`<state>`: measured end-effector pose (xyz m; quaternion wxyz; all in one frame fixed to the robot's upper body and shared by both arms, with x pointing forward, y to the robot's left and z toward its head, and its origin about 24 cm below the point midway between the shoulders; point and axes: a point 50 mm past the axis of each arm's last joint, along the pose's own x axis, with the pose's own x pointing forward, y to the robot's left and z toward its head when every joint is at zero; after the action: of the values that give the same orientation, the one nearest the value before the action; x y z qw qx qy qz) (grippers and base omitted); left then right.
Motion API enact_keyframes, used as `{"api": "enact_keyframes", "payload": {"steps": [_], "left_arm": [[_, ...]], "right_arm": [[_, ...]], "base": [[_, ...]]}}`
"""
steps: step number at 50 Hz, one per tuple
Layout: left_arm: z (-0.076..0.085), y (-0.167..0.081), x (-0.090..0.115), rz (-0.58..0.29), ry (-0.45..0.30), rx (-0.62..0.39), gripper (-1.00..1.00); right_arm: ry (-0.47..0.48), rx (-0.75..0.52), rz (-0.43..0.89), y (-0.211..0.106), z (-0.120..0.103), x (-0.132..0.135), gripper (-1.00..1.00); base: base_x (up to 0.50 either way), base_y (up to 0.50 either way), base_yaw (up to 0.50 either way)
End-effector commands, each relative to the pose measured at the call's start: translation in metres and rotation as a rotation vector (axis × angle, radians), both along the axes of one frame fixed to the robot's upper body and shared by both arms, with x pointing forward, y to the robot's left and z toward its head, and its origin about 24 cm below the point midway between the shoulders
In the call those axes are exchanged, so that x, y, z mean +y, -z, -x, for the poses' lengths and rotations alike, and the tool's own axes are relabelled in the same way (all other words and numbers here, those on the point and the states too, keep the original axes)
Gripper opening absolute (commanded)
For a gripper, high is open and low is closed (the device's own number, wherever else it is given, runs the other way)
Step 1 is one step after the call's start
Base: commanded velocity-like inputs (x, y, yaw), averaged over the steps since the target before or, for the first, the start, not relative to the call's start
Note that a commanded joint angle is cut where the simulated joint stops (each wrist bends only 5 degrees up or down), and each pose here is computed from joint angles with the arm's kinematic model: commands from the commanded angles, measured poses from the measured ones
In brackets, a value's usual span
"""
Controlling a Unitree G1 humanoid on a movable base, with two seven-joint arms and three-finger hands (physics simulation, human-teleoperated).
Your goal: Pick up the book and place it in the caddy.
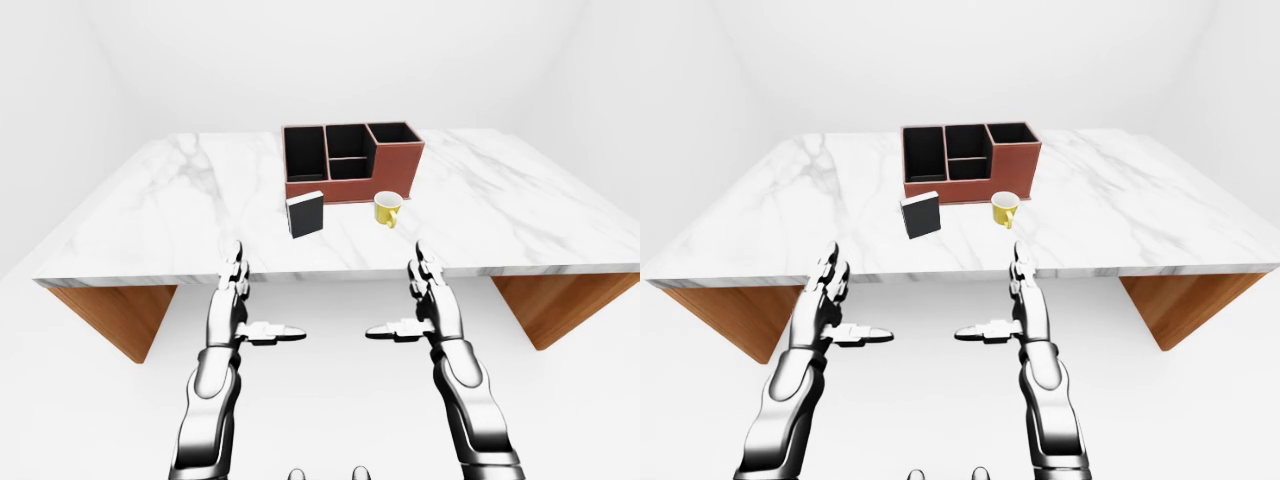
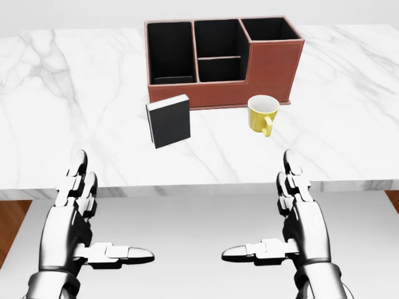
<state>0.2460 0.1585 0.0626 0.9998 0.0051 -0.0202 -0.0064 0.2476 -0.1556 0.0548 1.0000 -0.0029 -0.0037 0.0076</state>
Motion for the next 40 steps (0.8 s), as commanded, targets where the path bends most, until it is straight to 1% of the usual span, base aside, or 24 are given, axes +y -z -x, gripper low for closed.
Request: {"api": "enact_keyframes", "payload": {"steps": [1, 2, 9, 17, 18, 24, 29, 31, 40], "left_arm": [[0.016, -0.045, -0.001, -0.018, 0.013, -0.195, 1.00], [0.020, -0.053, -0.002, -0.018, 0.015, -0.232, 1.00], [0.026, -0.067, -0.001, -0.032, 0.010, -0.294, 1.00], [0.034, -0.079, -0.001, -0.067, 0.010, -0.347, 1.00], [0.036, -0.085, -0.001, -0.063, 0.009, -0.371, 1.00], [0.039, -0.089, 0.000, -0.092, 0.006, -0.391, 1.00], [0.040, -0.091, 0.005, -0.095, 0.002, -0.397, 1.00], [0.040, -0.091, 0.005, -0.096, 0.003, -0.400, 1.00], [0.041, -0.091, 0.004, -0.096, 0.012, -0.399, 1.00]], "right_arm": [[-0.009, -0.170, 0.018, -0.039, 0.012, 0.001, 1.00], [-0.009, -0.204, 0.021, -0.047, 0.015, 0.001, 1.00], [-0.010, -0.298, 0.028, -0.068, 0.023, 0.001, 1.00], [-0.011, -0.340, 0.026, -0.078, 0.027, 0.001, 1.00], [-0.012, -0.352, 0.025, -0.080, 0.029, 0.001, 1.00], [-0.020, -0.376, 0.028, -0.086, 0.032, 0.002, 1.00], [-0.021, -0.392, 0.029, -0.089, 0.033, 0.002, 1.00], [-0.042, -0.389, 0.019, -0.089, 0.035, 0.003, 1.00], [-0.051, -0.369, 0.030, -0.084, 0.034, 0.005, 1.00]], "base": [[0.00, 0.00, 0.00], [0.00, 0.00, 0.00], [0.00, 0.00, 0.00], [0.00, 0.00, 0.00], [0.00, 0.00, 0.00], [0.00, 0.00, 0.00], [0.00, 0.00, 0.00], [0.17, 0.00, 0.00], [0.47, 0.00, 0.00]]}}
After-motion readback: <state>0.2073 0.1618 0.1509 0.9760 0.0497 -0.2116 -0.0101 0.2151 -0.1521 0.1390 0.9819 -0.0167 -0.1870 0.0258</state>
